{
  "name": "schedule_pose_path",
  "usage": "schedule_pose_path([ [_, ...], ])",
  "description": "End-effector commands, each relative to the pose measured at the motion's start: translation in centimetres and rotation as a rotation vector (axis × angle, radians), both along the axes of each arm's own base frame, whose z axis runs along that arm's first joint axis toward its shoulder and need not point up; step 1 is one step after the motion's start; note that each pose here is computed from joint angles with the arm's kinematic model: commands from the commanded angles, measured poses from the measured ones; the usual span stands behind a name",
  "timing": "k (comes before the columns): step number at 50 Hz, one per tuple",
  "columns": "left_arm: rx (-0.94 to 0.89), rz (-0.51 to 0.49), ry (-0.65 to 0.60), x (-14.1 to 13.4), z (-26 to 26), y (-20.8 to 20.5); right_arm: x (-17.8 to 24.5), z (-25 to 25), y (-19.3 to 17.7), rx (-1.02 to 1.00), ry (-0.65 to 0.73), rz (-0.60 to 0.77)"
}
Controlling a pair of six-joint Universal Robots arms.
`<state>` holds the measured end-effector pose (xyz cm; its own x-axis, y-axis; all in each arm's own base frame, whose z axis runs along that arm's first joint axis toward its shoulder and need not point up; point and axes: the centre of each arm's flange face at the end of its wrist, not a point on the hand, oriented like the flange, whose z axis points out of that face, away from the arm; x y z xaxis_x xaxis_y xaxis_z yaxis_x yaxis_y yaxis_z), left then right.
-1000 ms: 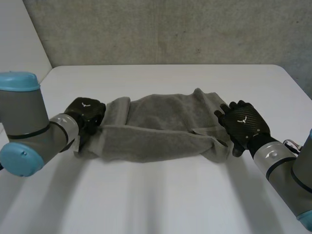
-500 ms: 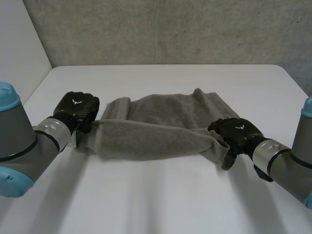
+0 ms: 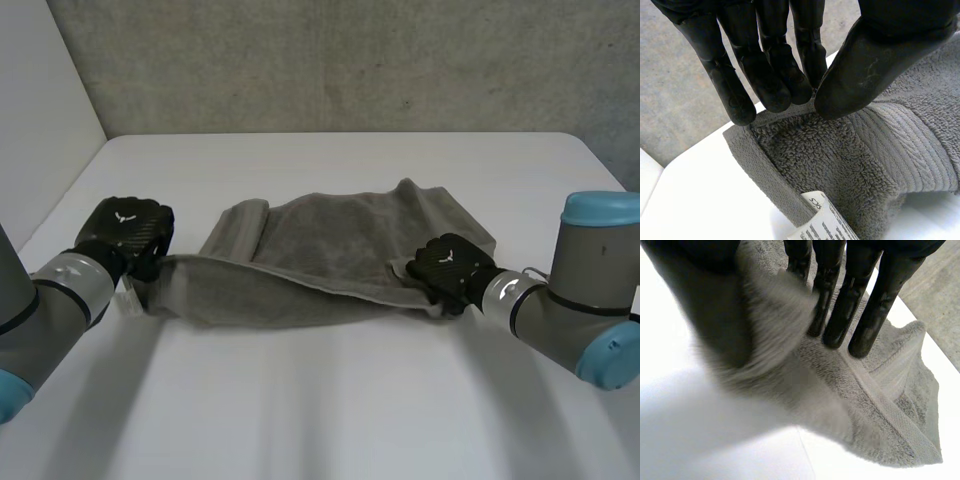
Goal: Fold the towel.
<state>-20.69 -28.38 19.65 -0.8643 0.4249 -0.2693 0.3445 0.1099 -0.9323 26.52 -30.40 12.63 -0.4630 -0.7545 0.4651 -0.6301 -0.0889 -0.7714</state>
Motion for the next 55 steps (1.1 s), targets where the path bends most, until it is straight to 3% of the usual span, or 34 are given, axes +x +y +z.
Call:
schedule_pose_path([
  [1, -0.028, 0.026, 0.005, 0.7, 0.8, -0.7, -0.4, 1.9, -0.2, 0.028, -0.003, -0.011],
  [13, -0.121, 0.033, 0.037, 0.8, 3.9, -0.9, -2.5, 7.9, 0.5, -0.03, -0.072, -0.063],
  [18, -0.099, 0.029, 0.036, 0.8, 3.3, -0.1, -4.0, 7.0, 1.2, 0.059, -0.088, -0.146],
  [20, -0.072, 0.028, 0.031, 0.8, 2.6, 0.3, -4.3, 5.0, 2.9, 0.141, -0.038, -0.15],
  [26, -0.013, 0.001, 0.025, 0.6, 1.0, 1.5, -4.9, 4.3, 3.4, 0.116, 0.059, -0.14],
  [42, 0.009, -0.013, 0.027, 0.9, 0.5, 2.6, -2.8, 8.0, 1.7, -0.04, -0.009, 0.023],
  [50, 0.02, -0.008, 0.026, 1.1, 0.3, 3.0, 1.0, 4.3, 2.5, -0.139, 0.173, 0.247],
  [55, 0.011, -0.008, 0.027, 1.1, 0.1, 3.0, 1.5, 2.5, 2.1, -0.162, 0.243, 0.281],
])
